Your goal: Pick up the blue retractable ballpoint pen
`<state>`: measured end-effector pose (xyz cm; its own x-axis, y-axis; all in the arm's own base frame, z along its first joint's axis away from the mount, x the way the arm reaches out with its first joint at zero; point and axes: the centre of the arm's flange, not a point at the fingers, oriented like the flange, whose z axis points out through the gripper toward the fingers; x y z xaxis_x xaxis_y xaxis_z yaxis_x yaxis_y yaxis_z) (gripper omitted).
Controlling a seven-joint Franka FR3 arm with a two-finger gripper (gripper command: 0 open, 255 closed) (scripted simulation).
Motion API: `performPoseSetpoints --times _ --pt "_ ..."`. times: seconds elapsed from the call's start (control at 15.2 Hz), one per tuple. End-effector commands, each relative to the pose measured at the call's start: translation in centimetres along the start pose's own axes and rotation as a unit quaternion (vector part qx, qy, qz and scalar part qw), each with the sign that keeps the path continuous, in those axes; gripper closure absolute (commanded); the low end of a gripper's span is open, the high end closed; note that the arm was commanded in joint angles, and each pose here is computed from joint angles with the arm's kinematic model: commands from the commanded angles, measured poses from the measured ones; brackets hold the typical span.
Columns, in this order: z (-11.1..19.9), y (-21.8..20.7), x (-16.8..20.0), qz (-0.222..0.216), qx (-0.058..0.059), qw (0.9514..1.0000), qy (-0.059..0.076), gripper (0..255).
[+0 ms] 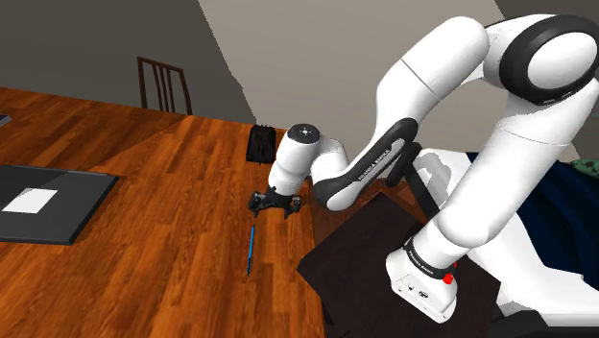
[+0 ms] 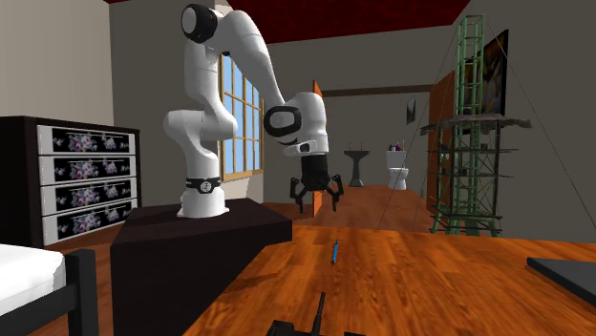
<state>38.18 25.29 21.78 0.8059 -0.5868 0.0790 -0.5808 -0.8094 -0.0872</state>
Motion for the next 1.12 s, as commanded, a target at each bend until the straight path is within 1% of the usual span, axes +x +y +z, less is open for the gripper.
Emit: performPoseSetpoints --times 0.0,0.26,0.33,0.79,0.92,0.99,1.06 --pt "2.4 -1.1 -0.2 0.014 -0.002 0.9999 0.008 0" --pt "7.0 -3.7 0.0 0.044 -0.005 0.9988 0.019 0" --pt "7.7 -4.1 0.0 0.048 -0.006 0.9986 0.021 0" --pt "11.3 -3.8 -0.3 0.048 -0.006 0.9986 0.021 0" --pt "11.6 -3.8 -0.3 0.048 -0.006 0.9986 0.021 0" --pt "11.6 -3.7 -0.3 0.048 -0.006 0.9986 0.021 255" --pt "11.6 -3.7 -0.3 0.048 -0.006 0.9986 0.021 255"
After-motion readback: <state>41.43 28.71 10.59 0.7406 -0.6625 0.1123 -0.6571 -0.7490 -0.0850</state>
